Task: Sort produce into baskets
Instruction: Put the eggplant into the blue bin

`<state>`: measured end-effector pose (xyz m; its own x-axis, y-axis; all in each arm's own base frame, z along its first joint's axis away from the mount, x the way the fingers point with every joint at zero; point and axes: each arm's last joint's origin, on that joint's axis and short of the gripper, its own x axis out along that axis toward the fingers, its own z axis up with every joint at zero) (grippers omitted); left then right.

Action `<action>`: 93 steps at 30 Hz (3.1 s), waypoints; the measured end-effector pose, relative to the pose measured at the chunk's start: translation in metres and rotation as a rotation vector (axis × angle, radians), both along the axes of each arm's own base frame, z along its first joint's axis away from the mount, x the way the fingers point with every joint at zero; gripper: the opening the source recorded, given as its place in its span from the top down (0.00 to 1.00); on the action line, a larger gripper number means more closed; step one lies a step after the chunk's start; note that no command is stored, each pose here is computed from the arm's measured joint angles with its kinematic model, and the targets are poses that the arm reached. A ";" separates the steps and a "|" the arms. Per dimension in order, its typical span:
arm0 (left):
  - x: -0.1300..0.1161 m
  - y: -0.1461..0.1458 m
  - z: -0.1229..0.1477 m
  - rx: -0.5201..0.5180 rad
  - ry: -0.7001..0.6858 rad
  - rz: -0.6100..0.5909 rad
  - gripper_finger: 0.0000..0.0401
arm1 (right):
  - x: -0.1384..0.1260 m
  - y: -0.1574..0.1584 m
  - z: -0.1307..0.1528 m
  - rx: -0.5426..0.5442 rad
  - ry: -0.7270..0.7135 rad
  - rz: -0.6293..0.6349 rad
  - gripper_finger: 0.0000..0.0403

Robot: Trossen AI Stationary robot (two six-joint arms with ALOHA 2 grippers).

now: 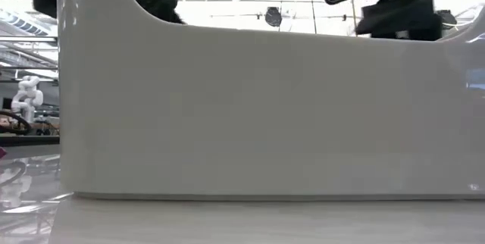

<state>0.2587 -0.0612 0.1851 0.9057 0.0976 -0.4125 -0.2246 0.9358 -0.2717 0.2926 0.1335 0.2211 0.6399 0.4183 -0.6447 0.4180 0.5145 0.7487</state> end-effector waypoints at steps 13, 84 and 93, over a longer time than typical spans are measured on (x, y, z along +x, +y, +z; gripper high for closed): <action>0.066 0.028 -0.014 0.041 0.204 -0.056 0.41 | 0.001 -0.029 0.006 -0.099 -0.039 0.136 0.55; 0.171 0.005 0.041 0.144 0.000 -0.199 0.60 | -0.104 -0.100 0.106 -0.534 -0.268 -0.234 0.55; 0.227 -0.018 0.031 0.064 -0.054 -0.303 0.60 | -0.123 -0.096 0.122 -0.492 -0.392 -0.205 0.55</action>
<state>0.4854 -0.0792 0.2158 0.9179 -0.1561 -0.3648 0.0806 0.9735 -0.2139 0.1695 0.0372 0.3436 0.9014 -0.0206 -0.4324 0.2880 0.7743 0.5635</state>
